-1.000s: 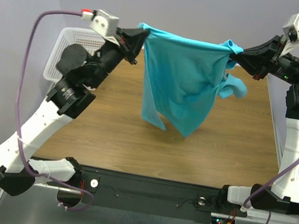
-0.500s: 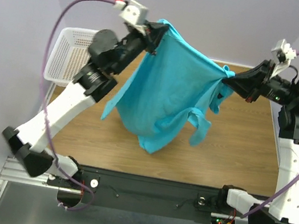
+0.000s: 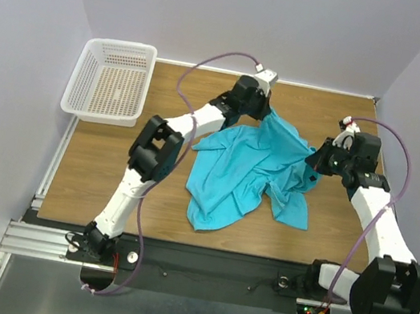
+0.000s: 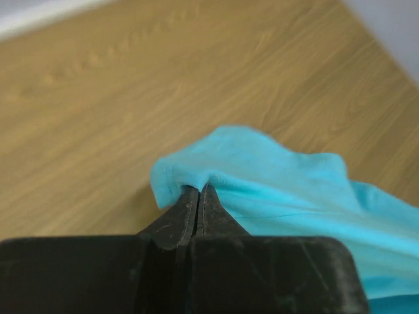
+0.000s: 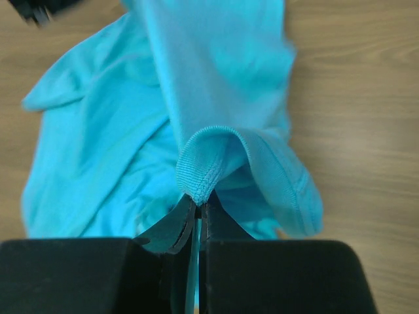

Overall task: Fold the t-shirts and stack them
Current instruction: Flatten the tshirt out

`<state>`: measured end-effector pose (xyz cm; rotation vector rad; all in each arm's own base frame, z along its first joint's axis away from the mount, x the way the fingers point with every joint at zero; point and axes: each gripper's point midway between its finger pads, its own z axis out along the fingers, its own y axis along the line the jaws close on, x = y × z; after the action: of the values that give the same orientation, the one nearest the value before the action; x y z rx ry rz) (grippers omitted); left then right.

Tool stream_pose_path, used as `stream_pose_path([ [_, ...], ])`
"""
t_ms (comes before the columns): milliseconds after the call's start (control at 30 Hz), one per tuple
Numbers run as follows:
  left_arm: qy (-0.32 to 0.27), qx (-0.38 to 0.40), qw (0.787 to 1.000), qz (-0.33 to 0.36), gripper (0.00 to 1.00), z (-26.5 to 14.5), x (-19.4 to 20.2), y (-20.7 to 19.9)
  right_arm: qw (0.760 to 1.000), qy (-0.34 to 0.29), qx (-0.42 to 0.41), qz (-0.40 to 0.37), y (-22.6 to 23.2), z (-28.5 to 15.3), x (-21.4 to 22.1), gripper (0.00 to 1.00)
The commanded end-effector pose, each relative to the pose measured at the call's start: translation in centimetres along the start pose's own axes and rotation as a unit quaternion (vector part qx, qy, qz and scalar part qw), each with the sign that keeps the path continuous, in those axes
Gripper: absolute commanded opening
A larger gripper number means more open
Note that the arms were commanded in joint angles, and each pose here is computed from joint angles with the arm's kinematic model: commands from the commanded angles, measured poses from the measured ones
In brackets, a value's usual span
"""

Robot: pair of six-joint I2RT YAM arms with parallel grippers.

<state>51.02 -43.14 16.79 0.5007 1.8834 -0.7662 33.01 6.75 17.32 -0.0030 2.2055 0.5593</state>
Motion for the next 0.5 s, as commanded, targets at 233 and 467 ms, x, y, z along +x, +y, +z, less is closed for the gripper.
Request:
stream_pose_path([
  [233, -0.134, -0.065, 0.989, 0.0, 0.75, -2.4, -12.7, 0.3, 0.981, -0.134, 0.135, -0.043, -6.6, 0.7, -9.8, 0.58],
  [467, -0.134, -0.109, 0.985, 0.028, 0.82, -12.4, -15.3, 1.4, 0.981, -0.058, 0.058, -0.174, -4.5, -1.1, -6.8, 0.88],
])
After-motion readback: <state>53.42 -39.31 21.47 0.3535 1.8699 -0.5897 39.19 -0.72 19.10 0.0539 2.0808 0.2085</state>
